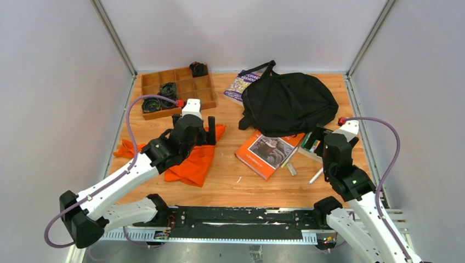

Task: Pack the student bag
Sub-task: Adjust the student bag at the center of the board.

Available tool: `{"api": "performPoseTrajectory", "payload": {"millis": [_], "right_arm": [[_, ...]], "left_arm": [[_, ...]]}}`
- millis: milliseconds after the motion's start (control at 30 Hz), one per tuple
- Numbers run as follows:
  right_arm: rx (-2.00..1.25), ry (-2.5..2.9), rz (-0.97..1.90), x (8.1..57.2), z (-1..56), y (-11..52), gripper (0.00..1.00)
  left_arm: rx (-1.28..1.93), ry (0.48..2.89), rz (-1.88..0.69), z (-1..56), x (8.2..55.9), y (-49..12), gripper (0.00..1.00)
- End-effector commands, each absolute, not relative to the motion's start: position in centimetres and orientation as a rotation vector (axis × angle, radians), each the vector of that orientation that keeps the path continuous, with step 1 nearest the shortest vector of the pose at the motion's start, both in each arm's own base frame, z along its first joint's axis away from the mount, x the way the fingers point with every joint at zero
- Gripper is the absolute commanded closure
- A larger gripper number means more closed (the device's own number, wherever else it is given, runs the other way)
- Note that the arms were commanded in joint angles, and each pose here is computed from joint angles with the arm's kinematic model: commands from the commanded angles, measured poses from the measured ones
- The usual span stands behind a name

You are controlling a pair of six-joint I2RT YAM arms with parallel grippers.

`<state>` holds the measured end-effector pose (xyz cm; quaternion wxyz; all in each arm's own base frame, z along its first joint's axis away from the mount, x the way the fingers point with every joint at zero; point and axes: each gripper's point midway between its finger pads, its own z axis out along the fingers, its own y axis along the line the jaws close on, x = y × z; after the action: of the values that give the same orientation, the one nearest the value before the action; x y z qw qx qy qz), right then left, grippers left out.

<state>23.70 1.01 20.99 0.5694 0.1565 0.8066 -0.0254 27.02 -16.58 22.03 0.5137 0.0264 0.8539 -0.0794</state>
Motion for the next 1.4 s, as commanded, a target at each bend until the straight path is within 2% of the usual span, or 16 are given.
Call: {"api": "performPoseTrajectory", "payload": {"millis": [0,367,533,667,767,900,1167,1333,1367], "right_arm": [[0.403,1.876,-0.077,23.7,20.8,0.7,0.04],[0.475,1.878,-0.13,22.7,20.3,-0.7,0.04],[0.454,1.913,-0.088,22.9,19.7,0.3,0.05],[0.444,1.948,-0.083,23.1,19.3,0.7,0.05],[0.436,1.975,-0.095,22.9,19.5,0.8,0.1],[0.428,1.972,-0.105,22.8,20.0,0.6,0.11],[0.412,1.957,-0.076,22.2,21.1,0.6,0.12],[0.409,1.968,-0.049,21.8,20.8,0.8,0.12],[0.408,1.97,-0.048,21.7,20.9,0.8,0.12]], "left_arm": [[0.036,2.053,-0.175,21.5,26.9,-16.2,0.0],[0.089,2.055,-0.283,21.6,26.9,-18.4,0.0],[0.227,2.059,-0.506,21.6,27.8,-24.3,0.0],[0.401,2.15,-0.569,20.4,29.7,-29.5,0.0],[0.369,2.212,-0.552,19.7,31.6,-31.4,0.0],[0.291,2.238,-0.592,18.6,34.0,-34.0,0.01],[0.1,2.308,-0.709,15.6,39.2,-37.1,0.13],[0.058,2.352,-0.769,13.8,40.5,-39.2,0.25],[0.065,2.361,-0.764,13.5,40.7,-39.4,0.31]]}}
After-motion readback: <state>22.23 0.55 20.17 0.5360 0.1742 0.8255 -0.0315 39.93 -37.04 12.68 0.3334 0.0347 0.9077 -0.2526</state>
